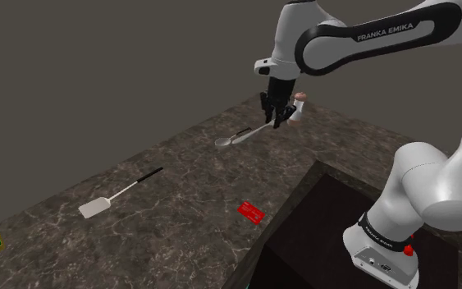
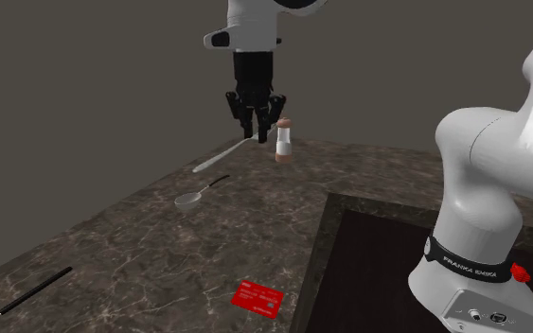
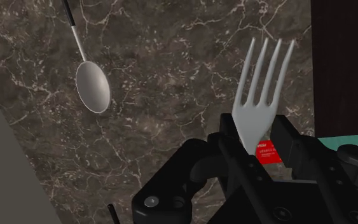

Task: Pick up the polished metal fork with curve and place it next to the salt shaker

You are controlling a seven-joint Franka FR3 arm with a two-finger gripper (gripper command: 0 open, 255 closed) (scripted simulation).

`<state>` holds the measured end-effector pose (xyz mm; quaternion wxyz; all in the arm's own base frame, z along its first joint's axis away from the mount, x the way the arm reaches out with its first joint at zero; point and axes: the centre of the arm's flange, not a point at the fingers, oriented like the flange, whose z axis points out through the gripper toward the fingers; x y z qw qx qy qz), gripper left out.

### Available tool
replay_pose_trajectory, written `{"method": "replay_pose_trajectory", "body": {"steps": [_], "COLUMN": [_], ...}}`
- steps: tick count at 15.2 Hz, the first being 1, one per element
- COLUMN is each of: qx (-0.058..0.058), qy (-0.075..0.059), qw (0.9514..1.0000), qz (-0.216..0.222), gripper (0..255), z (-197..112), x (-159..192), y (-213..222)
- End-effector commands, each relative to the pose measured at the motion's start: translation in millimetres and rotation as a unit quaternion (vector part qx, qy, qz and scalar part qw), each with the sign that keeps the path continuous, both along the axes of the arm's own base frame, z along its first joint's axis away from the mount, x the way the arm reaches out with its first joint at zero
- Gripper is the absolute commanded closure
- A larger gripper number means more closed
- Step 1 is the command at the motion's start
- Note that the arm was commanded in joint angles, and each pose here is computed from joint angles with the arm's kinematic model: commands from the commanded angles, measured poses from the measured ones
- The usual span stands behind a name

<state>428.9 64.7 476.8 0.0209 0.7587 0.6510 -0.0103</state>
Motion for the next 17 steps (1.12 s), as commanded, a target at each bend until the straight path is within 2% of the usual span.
{"method": "replay_pose_trajectory", "body": {"steps": [1,3,17], "qx": [0.000,0.000,0.000], "qy": [0.000,0.000,0.000], "qw": [1.0000,1.0000,1.0000], "qz": [0.000,0.000,0.000], "gripper": [255,255,255], "z": [11.4,20.0,20.7], "x": [0.4,0.4,-28.3], "y": [0.1,0.1,-182.5]}}
